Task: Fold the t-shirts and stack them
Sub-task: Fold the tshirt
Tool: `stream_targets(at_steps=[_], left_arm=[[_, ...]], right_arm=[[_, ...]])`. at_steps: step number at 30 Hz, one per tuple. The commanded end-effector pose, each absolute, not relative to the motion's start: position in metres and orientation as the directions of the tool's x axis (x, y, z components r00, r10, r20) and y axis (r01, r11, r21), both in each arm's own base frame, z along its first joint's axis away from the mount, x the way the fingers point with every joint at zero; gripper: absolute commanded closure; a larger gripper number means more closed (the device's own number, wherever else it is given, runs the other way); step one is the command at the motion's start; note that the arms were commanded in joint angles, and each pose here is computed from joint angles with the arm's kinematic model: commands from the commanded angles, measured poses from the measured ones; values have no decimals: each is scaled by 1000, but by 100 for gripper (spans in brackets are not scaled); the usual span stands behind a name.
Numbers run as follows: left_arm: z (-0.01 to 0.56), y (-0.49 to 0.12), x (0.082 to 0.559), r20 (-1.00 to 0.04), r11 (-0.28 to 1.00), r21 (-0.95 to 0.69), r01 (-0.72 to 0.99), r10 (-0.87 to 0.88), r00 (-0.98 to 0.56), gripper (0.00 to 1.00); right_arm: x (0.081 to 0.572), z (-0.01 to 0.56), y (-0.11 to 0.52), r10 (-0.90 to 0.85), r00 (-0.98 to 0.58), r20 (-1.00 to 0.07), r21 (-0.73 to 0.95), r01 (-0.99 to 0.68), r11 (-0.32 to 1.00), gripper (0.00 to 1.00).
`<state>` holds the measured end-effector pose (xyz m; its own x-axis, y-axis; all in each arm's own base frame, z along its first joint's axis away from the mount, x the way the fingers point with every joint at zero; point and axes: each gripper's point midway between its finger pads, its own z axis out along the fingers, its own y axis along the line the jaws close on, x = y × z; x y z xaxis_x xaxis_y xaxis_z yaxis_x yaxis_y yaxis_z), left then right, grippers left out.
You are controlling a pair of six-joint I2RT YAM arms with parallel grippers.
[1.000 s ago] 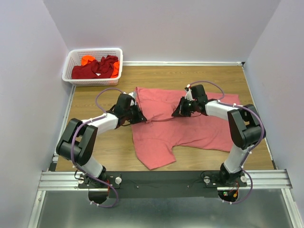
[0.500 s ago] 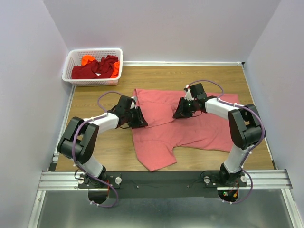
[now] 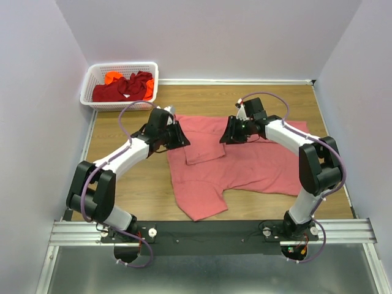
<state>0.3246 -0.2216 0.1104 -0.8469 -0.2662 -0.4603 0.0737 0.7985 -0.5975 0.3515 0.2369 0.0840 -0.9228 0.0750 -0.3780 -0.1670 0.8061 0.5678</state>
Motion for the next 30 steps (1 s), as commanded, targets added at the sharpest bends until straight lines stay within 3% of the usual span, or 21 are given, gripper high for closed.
stream_targets(at_steps=[1, 8, 17, 24, 30], left_arm=[[118, -232, 341, -497, 801, -587, 120, -240, -834, 68], [85, -261, 343, -458, 799, -570, 192, -115, -882, 81], [20, -235, 323, -389, 872, -469, 140, -62, -919, 100], [6, -211, 306, -383, 901, -419, 113, -63, -922, 100], [0, -204, 300, -371, 907, -407, 109, -56, -927, 100]], right_arm=[[363, 87, 234, 92, -909, -406, 532, -153, 833, 54], [361, 72, 247, 137, -911, -388, 606, -140, 783, 52], [344, 45, 244, 148, -929, -340, 623, -104, 775, 50], [330, 37, 246, 188, -934, -304, 674, -72, 735, 27], [331, 41, 259, 208, -935, -288, 746, -83, 661, 25]])
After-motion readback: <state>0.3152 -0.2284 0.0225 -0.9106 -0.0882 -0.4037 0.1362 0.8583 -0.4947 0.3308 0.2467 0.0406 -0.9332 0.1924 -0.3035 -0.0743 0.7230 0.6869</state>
